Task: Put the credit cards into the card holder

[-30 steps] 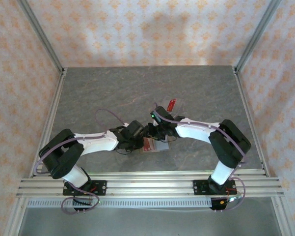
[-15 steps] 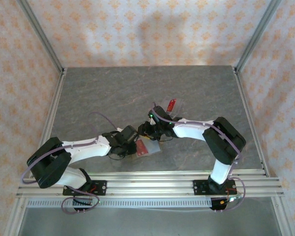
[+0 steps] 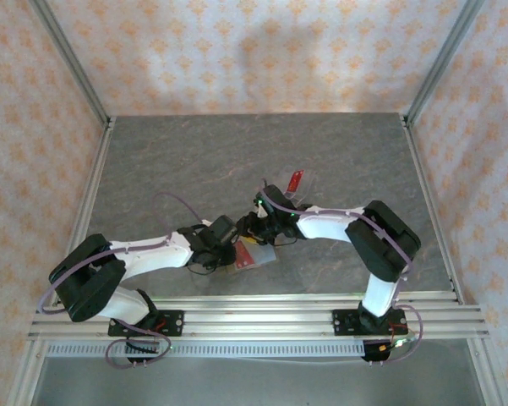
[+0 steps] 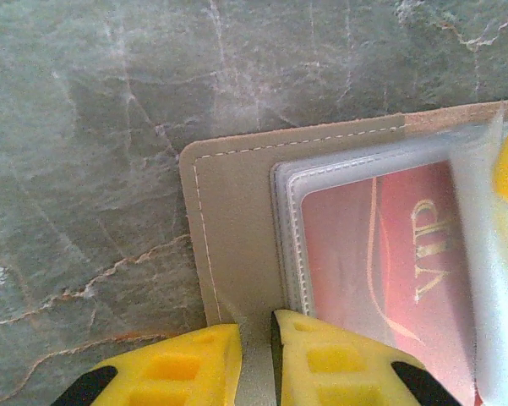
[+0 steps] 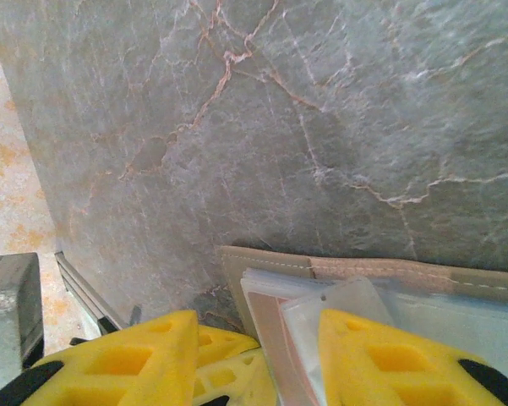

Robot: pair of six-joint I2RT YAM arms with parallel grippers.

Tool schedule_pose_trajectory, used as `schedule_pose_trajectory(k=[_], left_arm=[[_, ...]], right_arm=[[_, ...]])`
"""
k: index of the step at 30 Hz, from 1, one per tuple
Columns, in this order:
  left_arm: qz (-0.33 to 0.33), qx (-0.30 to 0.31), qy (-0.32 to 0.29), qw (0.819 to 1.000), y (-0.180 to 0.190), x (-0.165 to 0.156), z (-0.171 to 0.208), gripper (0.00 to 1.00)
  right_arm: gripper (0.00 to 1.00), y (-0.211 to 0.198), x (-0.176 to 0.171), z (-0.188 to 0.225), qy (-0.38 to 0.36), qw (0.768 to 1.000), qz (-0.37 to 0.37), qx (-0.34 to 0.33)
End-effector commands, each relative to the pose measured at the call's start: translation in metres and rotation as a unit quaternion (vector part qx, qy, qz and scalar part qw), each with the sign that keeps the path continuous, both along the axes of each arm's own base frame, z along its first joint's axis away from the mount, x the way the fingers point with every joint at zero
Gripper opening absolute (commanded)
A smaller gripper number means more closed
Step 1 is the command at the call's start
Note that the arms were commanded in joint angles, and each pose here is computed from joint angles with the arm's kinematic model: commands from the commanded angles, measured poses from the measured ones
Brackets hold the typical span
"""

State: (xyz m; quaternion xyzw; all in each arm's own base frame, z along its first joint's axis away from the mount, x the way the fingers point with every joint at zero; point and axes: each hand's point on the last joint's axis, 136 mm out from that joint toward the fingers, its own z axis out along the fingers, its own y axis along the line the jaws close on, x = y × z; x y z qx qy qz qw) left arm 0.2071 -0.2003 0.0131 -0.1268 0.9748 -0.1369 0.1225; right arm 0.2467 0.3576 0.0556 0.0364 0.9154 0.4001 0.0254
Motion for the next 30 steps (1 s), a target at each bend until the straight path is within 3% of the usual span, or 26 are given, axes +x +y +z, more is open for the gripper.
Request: schedule_pose_trajectory(k=[1, 18, 30], left_arm=[[0.004, 0.032, 0.022, 0.999, 0.01, -0.005, -0.027, 0.19], [0.0, 0.02, 0.019, 1.0, -0.003, 0.005, -0.043, 0.24], [-0.015, -0.003, -0.012, 1.0, -0.025, 0.028, -0.031, 0.31]], right_arm=[[0.41, 0.006, -0.002, 0.002, 0.006, 1.0, -0.005, 0.021], [0.42, 0.029, 0.0, 0.021, 0.059, 0.988, -0.069, 0.127], [0.41, 0.027, 0.022, 0.027, 0.044, 0.984, -0.114, 0.129]])
